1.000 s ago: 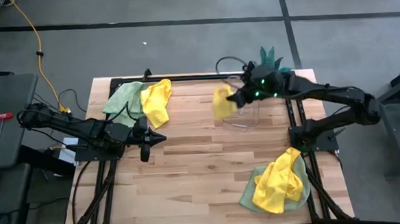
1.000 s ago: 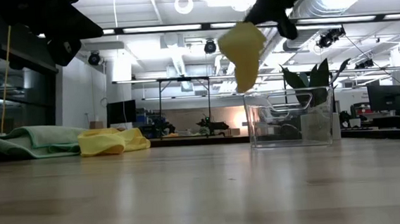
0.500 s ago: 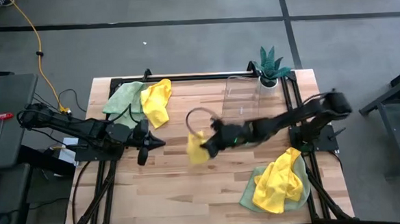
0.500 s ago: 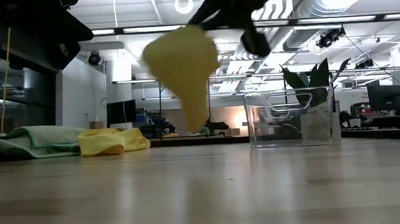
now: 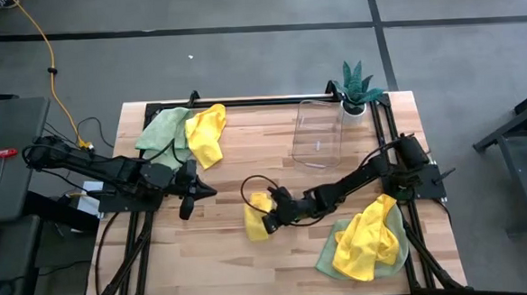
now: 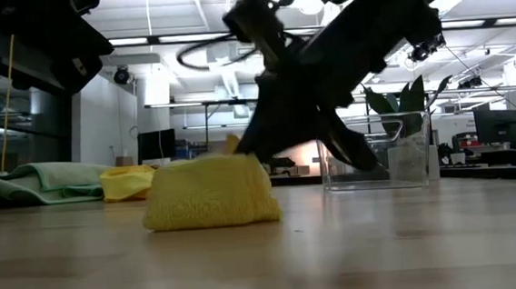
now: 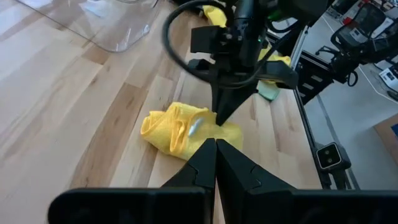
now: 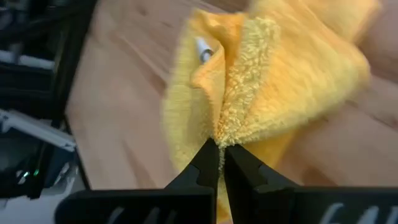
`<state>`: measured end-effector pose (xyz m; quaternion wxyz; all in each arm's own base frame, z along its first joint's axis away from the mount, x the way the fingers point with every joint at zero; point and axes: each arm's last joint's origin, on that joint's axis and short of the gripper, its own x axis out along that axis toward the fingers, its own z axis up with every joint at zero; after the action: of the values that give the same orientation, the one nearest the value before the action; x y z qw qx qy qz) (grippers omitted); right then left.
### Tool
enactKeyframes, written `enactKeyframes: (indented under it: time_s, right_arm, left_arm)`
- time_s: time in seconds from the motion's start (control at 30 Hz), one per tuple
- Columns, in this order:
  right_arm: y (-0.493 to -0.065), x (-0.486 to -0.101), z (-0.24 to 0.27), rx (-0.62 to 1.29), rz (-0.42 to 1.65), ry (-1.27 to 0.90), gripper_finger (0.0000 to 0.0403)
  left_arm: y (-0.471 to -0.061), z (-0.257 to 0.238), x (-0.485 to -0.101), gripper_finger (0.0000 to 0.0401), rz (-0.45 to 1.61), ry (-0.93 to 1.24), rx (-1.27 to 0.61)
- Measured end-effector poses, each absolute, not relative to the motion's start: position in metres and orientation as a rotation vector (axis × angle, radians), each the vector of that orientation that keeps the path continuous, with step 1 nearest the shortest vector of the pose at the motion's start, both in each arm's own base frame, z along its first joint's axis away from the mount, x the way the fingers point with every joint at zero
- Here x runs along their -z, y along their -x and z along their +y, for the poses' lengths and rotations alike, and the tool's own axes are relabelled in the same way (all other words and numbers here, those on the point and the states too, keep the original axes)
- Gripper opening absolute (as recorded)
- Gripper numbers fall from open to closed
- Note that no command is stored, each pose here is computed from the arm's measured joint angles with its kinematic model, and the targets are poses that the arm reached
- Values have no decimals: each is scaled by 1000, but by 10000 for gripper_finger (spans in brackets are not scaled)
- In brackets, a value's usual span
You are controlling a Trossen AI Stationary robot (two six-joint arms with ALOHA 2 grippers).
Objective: Fold microfiber towels
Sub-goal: Fold the middle yellow microfiber towel
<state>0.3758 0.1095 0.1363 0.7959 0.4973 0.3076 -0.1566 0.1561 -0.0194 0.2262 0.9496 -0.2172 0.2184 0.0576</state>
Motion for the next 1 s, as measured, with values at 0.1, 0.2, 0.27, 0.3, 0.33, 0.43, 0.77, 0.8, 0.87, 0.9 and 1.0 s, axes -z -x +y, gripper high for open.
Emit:
enactKeyframes:
  time_s: [0.1, 0.2, 0.27, 0.3, 0.33, 0.43, 0.77, 0.8, 0.87, 0.9, 1.0]
  right_arm:
    - [-376, -136, 108, 363, 633, -1073, 0]
    - [-377, -137, 108, 360, 632, -1080, 0]
    - [-377, -137, 108, 342, 650, -1094, 5]
    - [-377, -136, 107, 334, 665, -1099, 11]
    - [-377, -136, 106, 326, 677, -1104, 20]
    - [-379, -138, 101, 312, 685, -1122, 64]
    - [-368, -182, 70, 200, 721, -918, 216]
    - [-363, -186, 67, 209, 739, -895, 222]
    - [-355, -193, 64, 232, 777, -842, 229]
    - [-350, -196, 64, 238, 799, -818, 230]
    - [-338, -202, 64, 247, 873, -742, 231]
  left_arm:
    - [-156, -19, -225, 0, 453, 440, -120]
    - [-155, -19, -225, 0, 458, 439, -121]
    - [-155, -19, -225, 0, 458, 439, -121]
    - [-155, -19, -225, 0, 458, 439, -121]
    - [-155, -19, -225, 0, 458, 439, -121]
    - [-155, -19, -225, 0, 458, 439, -121]
    - [-155, -17, -219, 0, 495, 409, -207]
    - [-156, -17, -218, 0, 495, 405, -221]
    - [-159, -17, -216, 1, 498, 399, -246]
    - [-162, -17, -214, 4, 506, 401, -260]
    - [-172, -18, -206, 24, 538, 408, -284]
